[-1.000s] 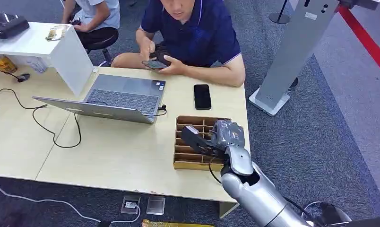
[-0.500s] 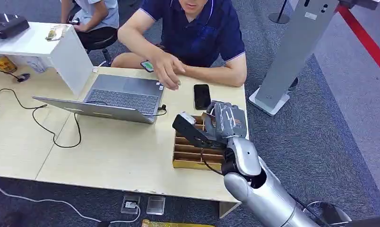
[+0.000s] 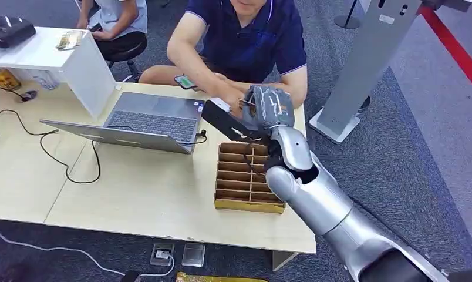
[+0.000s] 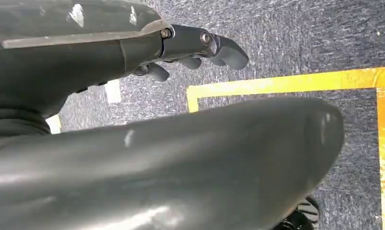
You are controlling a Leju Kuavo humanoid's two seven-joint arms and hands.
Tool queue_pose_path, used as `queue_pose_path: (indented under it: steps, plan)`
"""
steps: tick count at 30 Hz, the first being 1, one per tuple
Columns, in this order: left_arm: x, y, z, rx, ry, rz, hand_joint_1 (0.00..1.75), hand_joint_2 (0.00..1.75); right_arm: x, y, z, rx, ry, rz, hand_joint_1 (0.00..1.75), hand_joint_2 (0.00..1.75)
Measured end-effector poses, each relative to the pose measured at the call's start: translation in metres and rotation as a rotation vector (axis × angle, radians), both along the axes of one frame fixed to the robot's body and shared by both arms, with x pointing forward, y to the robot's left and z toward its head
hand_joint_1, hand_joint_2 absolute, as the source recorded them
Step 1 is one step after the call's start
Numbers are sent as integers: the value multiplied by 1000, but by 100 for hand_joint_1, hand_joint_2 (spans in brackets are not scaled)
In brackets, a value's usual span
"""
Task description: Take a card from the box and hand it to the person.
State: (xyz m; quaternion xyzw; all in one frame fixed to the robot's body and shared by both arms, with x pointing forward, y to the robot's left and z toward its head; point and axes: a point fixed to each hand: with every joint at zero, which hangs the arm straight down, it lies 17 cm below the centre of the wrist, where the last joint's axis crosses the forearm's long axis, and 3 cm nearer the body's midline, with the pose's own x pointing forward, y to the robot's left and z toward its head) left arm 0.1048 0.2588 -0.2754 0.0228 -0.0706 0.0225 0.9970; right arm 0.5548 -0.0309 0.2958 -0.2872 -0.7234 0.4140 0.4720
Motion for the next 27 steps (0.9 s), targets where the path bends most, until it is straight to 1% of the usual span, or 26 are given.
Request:
queue_pose_path:
  steps: [4, 5, 11, 17, 20, 22, 27]
  plan:
    - [1, 0, 0, -2, -2, 14, 0, 0, 9, 20, -9, -44, 25, 16, 175, 175]
    - [0, 0, 0, -2, -2, 19, 0, 0, 10, 24, -10, -53, 28, 22, 0, 175]
    - [-4, 1, -1, 3, -6, 20, 0, 0, 14, 38, -31, -88, 85, 22, 0, 175]
    - [-5, 2, -1, 5, -8, 34, 0, 0, 14, 43, -40, -105, 100, 26, 0, 175]
    - [-7, 3, -2, 5, -4, 40, 0, 0, 15, 45, -36, -97, 91, 20, 0, 175]
    - [-9, 3, -2, 6, -2, 42, 0, 0, 16, 42, -31, -87, 87, -4, 0, 175]
    - [-13, 4, -2, 5, 4, 58, 0, 0, 14, 26, -6, -32, 43, -41, 0, 175]
